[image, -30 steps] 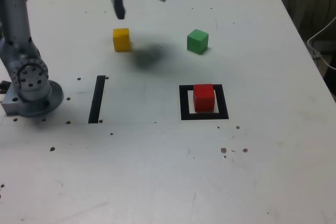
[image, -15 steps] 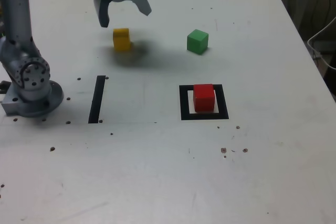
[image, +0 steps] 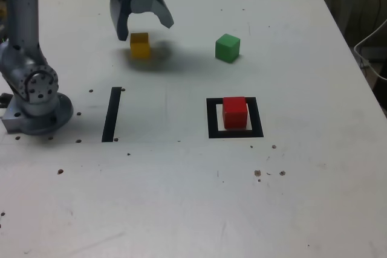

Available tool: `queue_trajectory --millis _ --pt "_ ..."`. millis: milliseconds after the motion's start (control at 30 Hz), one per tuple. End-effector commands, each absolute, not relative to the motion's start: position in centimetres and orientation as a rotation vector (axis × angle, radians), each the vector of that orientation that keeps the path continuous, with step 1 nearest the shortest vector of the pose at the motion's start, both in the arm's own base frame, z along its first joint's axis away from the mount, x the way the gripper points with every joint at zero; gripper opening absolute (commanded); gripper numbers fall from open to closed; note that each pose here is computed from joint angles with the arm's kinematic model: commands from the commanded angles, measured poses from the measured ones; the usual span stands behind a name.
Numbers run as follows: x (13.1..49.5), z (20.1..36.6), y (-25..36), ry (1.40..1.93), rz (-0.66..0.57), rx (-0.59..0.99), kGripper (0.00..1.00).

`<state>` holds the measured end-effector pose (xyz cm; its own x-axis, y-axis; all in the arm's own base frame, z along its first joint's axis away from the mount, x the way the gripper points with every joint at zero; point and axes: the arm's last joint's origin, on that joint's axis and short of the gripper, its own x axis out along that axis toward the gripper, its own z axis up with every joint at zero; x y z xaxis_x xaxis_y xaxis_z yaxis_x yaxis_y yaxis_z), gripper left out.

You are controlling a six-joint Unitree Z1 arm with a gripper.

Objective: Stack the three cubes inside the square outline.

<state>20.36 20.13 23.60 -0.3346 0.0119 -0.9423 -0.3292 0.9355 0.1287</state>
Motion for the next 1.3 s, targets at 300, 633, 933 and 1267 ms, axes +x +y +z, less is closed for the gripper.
queue_trajectory --millis 300,633,933,1267 --pt "19.8 22.1 21.3 1.883 0.384 -0.264 0.99" --pt "19.4 21.4 20.6 1.889 0.323 -0.276 0.86" --pt "20.3 20.6 20.1 1.845 0.256 -0.228 0.68" --pt "20.5 20.4 20.2 1.85 0.252 -0.216 0.44"
